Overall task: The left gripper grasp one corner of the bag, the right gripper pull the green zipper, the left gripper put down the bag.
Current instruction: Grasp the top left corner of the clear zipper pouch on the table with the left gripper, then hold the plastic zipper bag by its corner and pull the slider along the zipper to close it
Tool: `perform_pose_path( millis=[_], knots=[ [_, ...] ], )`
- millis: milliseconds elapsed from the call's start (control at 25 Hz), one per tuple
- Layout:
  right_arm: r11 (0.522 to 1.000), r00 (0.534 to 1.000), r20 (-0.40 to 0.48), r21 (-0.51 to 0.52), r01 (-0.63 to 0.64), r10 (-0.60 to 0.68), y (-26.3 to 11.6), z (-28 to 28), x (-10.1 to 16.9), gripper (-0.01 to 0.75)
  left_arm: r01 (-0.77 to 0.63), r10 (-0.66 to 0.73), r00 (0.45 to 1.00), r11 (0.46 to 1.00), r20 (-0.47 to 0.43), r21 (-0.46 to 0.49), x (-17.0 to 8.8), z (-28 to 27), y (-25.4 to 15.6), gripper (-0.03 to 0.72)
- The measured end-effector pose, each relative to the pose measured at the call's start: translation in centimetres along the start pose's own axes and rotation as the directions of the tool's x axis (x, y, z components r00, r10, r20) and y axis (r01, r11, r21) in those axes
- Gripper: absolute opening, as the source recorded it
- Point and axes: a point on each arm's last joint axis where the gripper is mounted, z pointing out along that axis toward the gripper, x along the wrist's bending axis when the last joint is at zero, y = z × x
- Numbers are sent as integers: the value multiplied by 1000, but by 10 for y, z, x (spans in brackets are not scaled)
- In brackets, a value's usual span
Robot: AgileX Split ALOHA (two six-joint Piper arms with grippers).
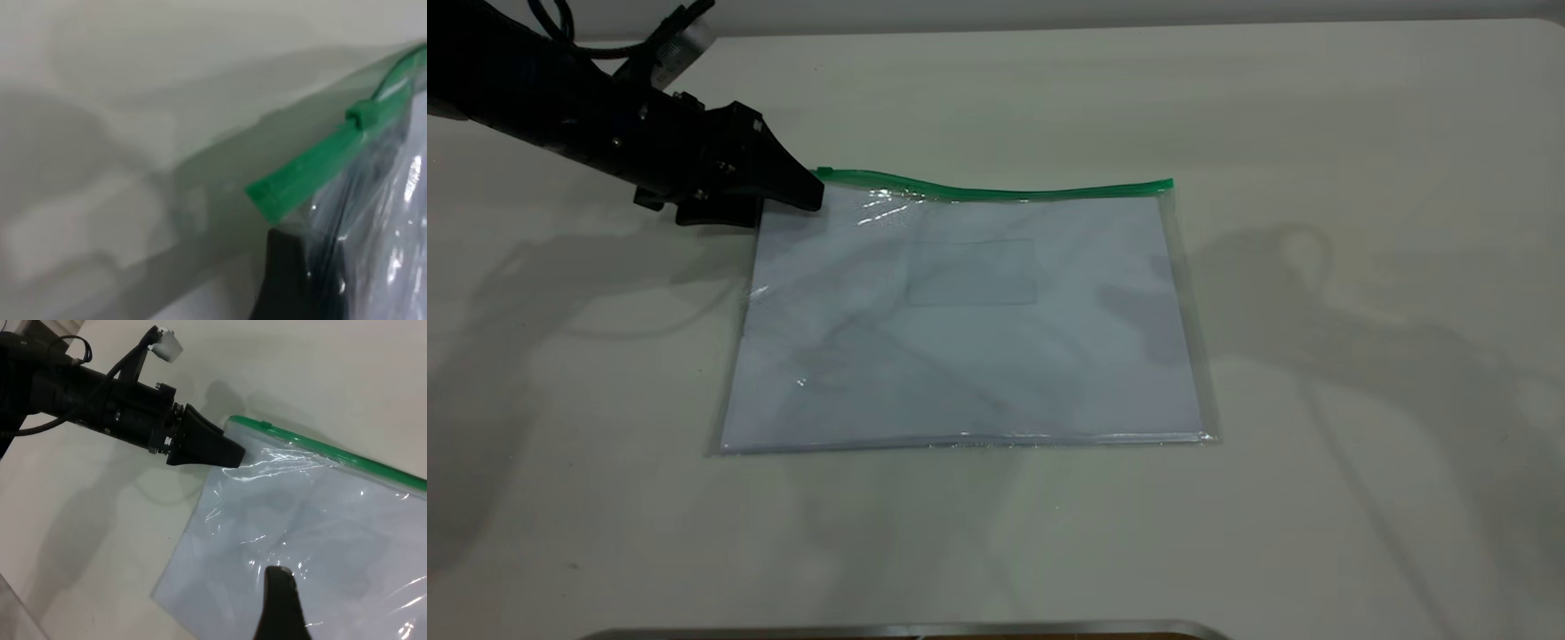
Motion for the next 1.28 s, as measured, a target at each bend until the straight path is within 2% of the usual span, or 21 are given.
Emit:
perform_pose_path(
  millis=[120, 240, 400, 480, 600, 640, 760, 920, 1000, 1160, 1280],
  knots=[
    [1000, 1000, 0, 0, 0, 0, 0, 0, 0, 592, -11, 11, 1000, 1000, 12, 1, -1, 0, 0, 571],
    [1000, 1000, 0, 0, 3, -3, 0, 0, 0, 592, -16, 16, 1000, 1000, 11, 0, -1, 0, 0, 503],
    [1000, 1000, 1, 7, -2, 2, -2, 2, -2, 592, -23, 23, 1000, 1000, -10, -6, 1, 0, 1, 331],
    [1000, 1000, 0, 20, -10, 10, -3, 9, -6, 592, -38, 38, 999, 999, -22, -8, 2, 0, 1, 219],
    [999, 999, -30, 45, -21, 22, -4, 23, -14, 592, -95, 95, 995, 995, -21, -7, 2, 0, 1, 83],
    [999, 999, -48, 47, -17, 20, -1, 28, -15, 592, -120, 119, 993, 993, -17, -6, 1, 0, 1, 59],
    [999, 996, -91, 43, 17, -14, 9, 46, -23, 592, -187, 187, 982, 982, 10, -22, -2, 0, 2, 54],
    [998, 990, -128, 6, 63, -62, 30, 69, -35, 592, -306, 314, 946, 947, 78, -102, -12, -2, 8, 54],
    [997, 985, -150, -10, 80, -81, 39, 80, -40, 592, -380, 400, 909, 911, 116, -161, -20, -3, 12, 54],
    [992, 964, -234, -27, 125, -128, 52, 101, -47, 592, -553, 602, 784, 788, 152, -270, -36, -7, 18, 54],
    [983, 940, -290, -16, 183, -180, 54, 115, -46, 592, -594, 653, 739, 747, 165, -297, -44, -6, 18, 54]
  ],
)
